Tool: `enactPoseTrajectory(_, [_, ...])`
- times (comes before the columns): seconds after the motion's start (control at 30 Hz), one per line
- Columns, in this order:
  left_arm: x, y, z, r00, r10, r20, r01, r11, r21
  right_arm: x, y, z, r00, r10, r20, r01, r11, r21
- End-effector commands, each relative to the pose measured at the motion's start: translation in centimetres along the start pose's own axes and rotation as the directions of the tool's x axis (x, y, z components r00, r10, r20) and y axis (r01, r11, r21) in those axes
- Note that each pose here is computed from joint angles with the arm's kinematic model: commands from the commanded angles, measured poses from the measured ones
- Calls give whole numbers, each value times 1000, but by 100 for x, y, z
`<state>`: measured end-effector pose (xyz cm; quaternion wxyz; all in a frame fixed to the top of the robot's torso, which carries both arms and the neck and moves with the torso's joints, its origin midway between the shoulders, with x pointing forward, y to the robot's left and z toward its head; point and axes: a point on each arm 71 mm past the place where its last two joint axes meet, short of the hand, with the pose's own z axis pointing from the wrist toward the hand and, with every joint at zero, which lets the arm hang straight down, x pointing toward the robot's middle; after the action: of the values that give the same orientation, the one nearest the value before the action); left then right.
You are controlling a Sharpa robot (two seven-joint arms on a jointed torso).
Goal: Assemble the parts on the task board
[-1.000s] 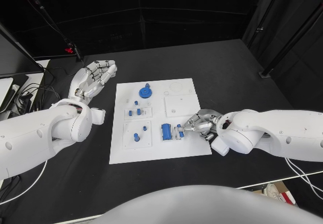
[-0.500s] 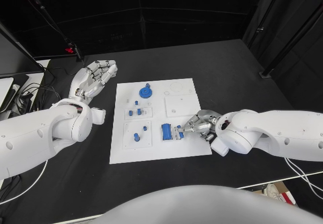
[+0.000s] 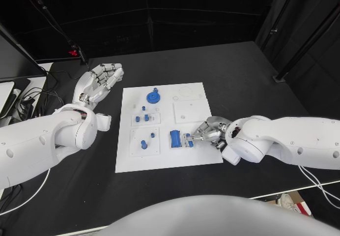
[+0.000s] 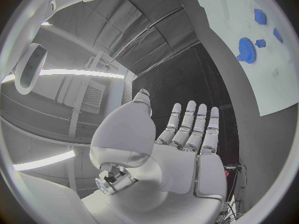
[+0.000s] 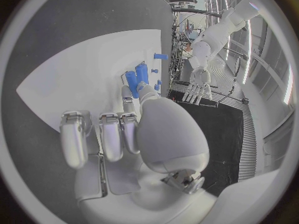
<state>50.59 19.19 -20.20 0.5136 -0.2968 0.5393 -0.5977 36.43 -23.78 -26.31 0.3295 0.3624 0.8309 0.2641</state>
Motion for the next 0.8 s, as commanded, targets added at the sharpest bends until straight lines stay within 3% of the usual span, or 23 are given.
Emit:
enactPoseTrajectory(0.03, [7, -56, 6, 1000, -6, -7, 7, 998, 66, 6, 15, -3, 1000, -31, 1, 31, 1000, -4])
enactPoseTrajectory(0.8, [25, -55, 16, 1000, -8, -9, 8, 998, 65, 17, 33, 15, 995, -98, 4, 98, 995, -11])
